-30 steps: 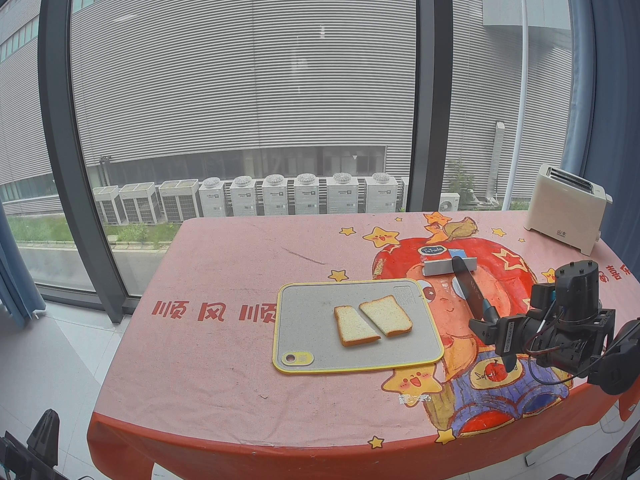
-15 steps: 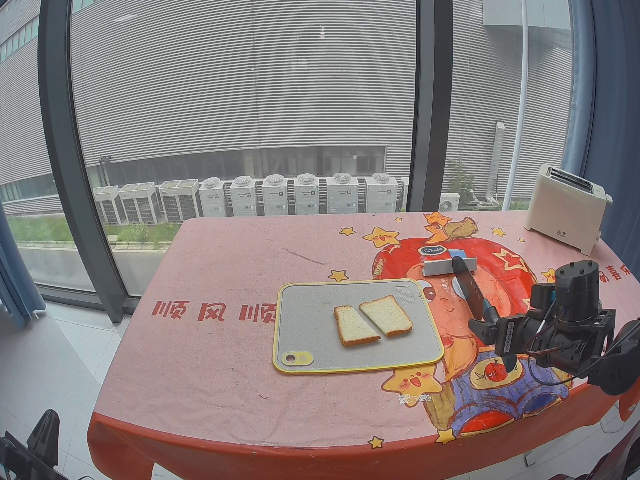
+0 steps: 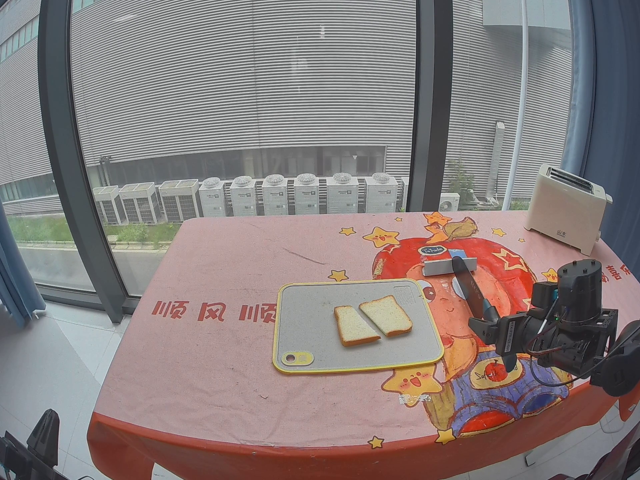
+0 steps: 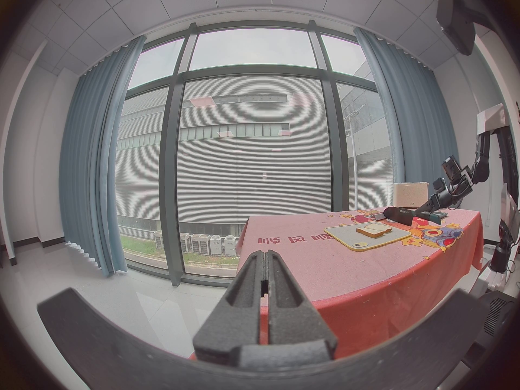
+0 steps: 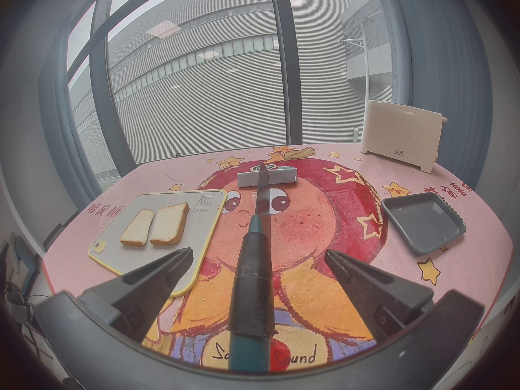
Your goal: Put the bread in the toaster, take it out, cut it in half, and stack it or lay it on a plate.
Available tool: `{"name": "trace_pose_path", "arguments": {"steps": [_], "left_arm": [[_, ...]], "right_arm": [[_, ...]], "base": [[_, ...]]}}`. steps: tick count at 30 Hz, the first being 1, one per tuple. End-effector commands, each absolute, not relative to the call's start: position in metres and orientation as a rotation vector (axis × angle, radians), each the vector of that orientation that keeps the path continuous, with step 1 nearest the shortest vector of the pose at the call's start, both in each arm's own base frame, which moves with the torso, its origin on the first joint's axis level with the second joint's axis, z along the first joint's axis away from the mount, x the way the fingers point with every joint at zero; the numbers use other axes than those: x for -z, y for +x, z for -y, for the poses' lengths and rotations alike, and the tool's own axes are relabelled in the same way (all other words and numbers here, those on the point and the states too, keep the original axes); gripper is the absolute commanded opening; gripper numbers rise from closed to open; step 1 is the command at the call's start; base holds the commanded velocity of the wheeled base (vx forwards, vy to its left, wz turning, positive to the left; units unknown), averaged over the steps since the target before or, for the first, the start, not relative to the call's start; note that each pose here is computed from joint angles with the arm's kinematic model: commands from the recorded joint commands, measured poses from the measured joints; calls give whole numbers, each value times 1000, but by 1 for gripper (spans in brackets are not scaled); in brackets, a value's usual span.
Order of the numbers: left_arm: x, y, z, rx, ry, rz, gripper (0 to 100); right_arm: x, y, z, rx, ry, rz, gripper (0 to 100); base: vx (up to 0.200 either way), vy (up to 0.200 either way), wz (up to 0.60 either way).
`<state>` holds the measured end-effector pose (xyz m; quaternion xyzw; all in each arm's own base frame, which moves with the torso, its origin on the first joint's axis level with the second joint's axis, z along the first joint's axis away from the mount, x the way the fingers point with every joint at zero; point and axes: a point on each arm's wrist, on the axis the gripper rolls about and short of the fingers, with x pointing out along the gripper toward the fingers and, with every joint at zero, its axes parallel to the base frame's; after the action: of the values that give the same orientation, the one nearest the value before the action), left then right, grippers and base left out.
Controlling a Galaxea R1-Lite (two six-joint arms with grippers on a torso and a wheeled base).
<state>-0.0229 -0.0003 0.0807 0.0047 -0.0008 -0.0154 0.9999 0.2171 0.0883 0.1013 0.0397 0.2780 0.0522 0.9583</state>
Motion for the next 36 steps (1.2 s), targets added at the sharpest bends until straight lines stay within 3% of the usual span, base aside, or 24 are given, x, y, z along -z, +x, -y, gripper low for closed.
{"name": "trace_pose_path", "arguments": {"steps": [1, 21, 31, 36], "left_arm": [[-75, -23, 0, 32, 9, 0, 0], [-75, -23, 0, 31, 9, 0, 0], [-75, -23, 0, 31, 9, 0, 0], [-75, -23, 0, 31, 9, 0, 0]], "right_arm": [[-106, 213, -89, -119, 83, -546, 100], [-132, 191, -85, -188, 43, -440, 100], [-136, 180, -99, -267, 26, -416, 100], [-152, 178, -110, -331, 31, -363, 100]], "base": [[0, 0, 0], [0, 0, 0], [0, 0, 0], [0, 0, 0]]}}
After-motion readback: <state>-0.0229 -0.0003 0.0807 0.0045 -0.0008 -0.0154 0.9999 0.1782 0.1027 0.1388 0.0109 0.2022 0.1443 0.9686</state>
